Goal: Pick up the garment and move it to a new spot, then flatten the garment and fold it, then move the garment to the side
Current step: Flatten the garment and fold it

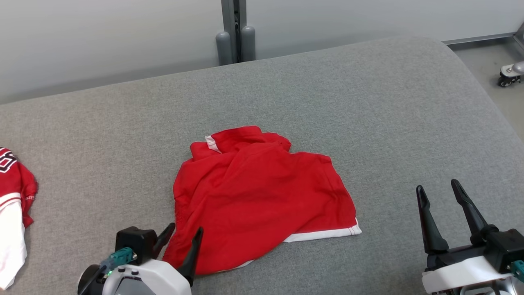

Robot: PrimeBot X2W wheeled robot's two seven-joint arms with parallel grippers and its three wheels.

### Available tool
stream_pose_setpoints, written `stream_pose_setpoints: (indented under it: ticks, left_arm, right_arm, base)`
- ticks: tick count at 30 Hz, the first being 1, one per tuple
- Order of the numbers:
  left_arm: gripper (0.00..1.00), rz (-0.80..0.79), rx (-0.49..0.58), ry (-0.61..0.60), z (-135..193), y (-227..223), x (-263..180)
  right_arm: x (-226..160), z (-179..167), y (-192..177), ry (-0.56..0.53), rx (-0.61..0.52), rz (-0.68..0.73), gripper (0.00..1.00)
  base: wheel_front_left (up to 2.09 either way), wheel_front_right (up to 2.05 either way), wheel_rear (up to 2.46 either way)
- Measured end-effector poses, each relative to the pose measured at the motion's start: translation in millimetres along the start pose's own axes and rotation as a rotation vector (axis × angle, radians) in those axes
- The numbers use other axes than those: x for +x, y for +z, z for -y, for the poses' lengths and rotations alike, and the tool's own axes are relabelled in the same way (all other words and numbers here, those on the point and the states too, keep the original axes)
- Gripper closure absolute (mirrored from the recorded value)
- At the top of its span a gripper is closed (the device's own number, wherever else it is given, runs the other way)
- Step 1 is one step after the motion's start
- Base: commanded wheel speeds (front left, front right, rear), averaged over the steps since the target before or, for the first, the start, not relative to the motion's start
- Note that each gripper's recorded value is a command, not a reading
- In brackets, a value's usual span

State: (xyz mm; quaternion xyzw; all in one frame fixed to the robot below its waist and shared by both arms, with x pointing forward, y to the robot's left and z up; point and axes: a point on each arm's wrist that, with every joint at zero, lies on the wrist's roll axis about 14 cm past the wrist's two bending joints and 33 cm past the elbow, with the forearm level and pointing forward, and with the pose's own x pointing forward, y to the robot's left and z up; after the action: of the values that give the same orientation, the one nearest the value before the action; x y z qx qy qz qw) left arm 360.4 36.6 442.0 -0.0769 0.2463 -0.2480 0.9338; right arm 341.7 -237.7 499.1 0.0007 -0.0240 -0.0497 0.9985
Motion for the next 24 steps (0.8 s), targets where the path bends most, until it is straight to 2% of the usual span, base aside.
stream_pose_setpoints:
  ticks: [2,5,7,8,15,24]
  left_arm:
    - [0.65,-0.020,-0.001,0.004,-0.7,-6.5,0.7]
    - [0.69,-0.039,0.001,0.008,-1.7,-13.5,4.2]
    - [0.84,-0.048,0.002,0.005,-1.0,-17.4,7.9]
    - [1.00,-0.055,0.011,0.005,-1.3,-19.3,10.3]
    - [1.00,-0.082,0.045,-0.016,0.4,-25.5,24.6]
    - [1.00,0.021,0.072,0.001,-5.6,10.0,55.8]
  right_arm:
    - [1.1,-1.0,-0.4,0.004,-0.001,-0.001,0.00]
    - [1.2,-1.7,-1.4,0.007,-0.003,-0.005,0.00]
    - [0.4,-1.1,-2.1,0.005,-0.003,-0.008,0.00]
    - [-0.1,-0.4,-2.3,0.003,-0.004,-0.009,0.00]
    - [-4.1,7.9,-3.7,-0.025,-0.007,-0.016,0.00]
    - [-2.1,14.0,-4.8,-0.049,-0.005,-0.021,0.00]
  base:
    - [0.00,0.00,0.00]
    - [0.00,0.00,0.00]
    - [0.00,0.00,0.00]
    - [0.00,0.00,0.00]
    - [0.00,0.00,0.00]
    - [0.00,0.00,0.00]
